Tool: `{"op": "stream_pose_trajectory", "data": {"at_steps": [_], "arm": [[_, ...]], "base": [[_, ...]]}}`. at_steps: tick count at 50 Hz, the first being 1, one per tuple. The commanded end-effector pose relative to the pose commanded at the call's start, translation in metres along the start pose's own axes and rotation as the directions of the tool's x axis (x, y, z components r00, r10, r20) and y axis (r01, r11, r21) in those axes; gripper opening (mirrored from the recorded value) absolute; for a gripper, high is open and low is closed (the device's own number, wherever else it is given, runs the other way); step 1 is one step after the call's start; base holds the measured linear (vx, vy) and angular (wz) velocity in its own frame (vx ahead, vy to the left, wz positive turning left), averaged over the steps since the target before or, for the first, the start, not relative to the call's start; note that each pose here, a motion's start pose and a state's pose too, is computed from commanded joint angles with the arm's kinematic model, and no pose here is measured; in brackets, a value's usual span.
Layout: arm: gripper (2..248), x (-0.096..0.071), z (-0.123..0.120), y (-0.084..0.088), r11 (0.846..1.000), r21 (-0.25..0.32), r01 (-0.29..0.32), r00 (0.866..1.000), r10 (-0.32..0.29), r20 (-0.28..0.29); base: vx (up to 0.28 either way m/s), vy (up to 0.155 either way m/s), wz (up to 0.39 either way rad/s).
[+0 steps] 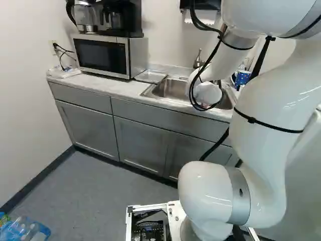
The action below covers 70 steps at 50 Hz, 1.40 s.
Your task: Rinse the cup and place it in the tray
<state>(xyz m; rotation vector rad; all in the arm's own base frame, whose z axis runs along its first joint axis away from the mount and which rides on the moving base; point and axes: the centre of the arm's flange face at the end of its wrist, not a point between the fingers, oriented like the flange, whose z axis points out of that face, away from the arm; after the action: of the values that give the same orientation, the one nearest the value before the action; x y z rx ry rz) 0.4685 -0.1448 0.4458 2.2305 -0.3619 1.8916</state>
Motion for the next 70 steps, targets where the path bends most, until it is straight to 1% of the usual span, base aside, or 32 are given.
{"op": "stream_pose_trajectory", "data": {"at_steps": [70], "arm": [[122, 0.0, 0.0, 0.0, 1.0, 0.0, 0.0, 1.0, 0.0, 0.0]], "base": [[0.0, 0.0, 0.0]]}}
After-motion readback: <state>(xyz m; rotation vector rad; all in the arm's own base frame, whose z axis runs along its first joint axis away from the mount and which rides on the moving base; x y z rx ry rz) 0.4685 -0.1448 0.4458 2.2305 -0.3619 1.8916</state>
